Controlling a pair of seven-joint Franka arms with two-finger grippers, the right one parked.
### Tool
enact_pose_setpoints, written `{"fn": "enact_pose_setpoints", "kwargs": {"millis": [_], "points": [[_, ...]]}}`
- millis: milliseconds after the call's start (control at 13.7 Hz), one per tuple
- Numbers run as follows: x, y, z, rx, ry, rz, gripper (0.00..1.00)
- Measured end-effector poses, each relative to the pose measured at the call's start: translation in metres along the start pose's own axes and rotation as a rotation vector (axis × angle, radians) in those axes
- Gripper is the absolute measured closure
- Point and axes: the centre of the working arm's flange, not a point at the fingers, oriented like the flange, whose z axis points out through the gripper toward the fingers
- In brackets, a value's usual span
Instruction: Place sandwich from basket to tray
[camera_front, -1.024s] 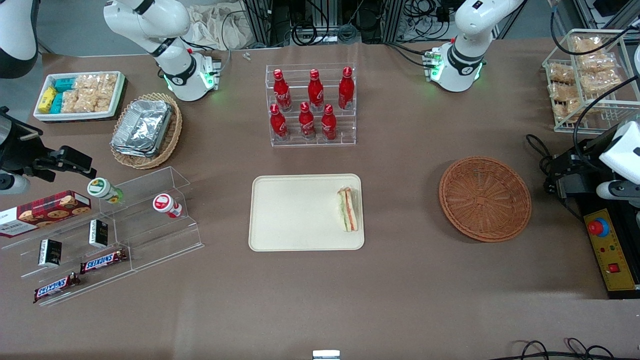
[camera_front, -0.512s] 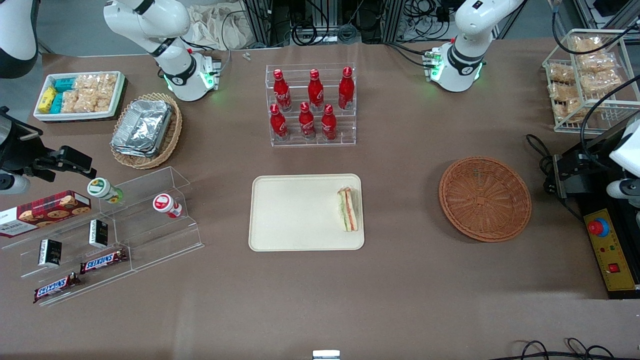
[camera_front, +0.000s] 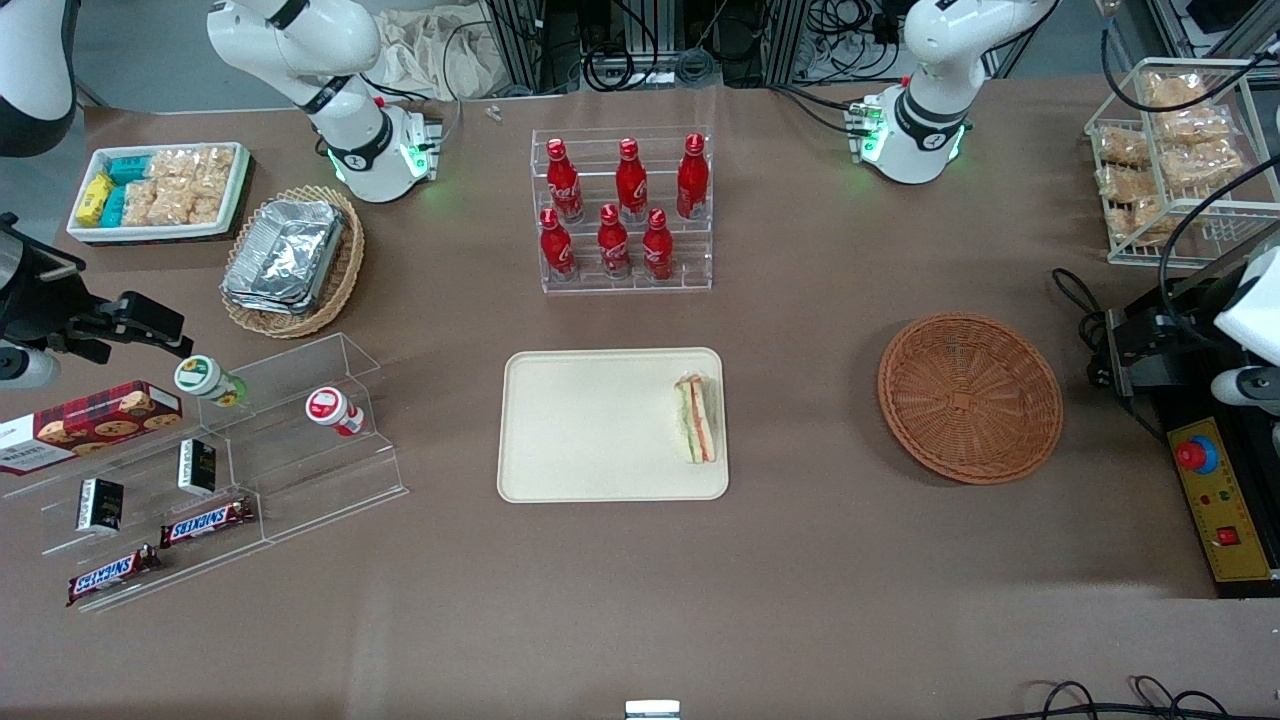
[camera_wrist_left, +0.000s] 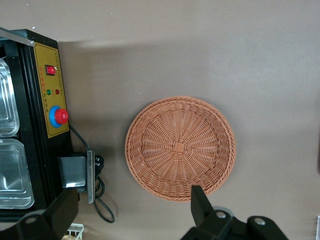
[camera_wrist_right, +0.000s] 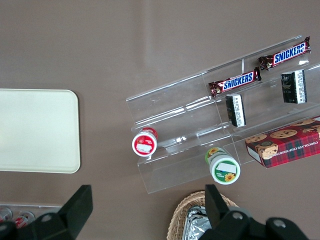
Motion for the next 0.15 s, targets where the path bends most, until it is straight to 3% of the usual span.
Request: {"fn": "enact_pose_setpoints", "kwargs": {"millis": [146], "points": [[-0.0011, 0.0069, -0.0035, -0.008, 0.003, -0.008, 0.0]]}}
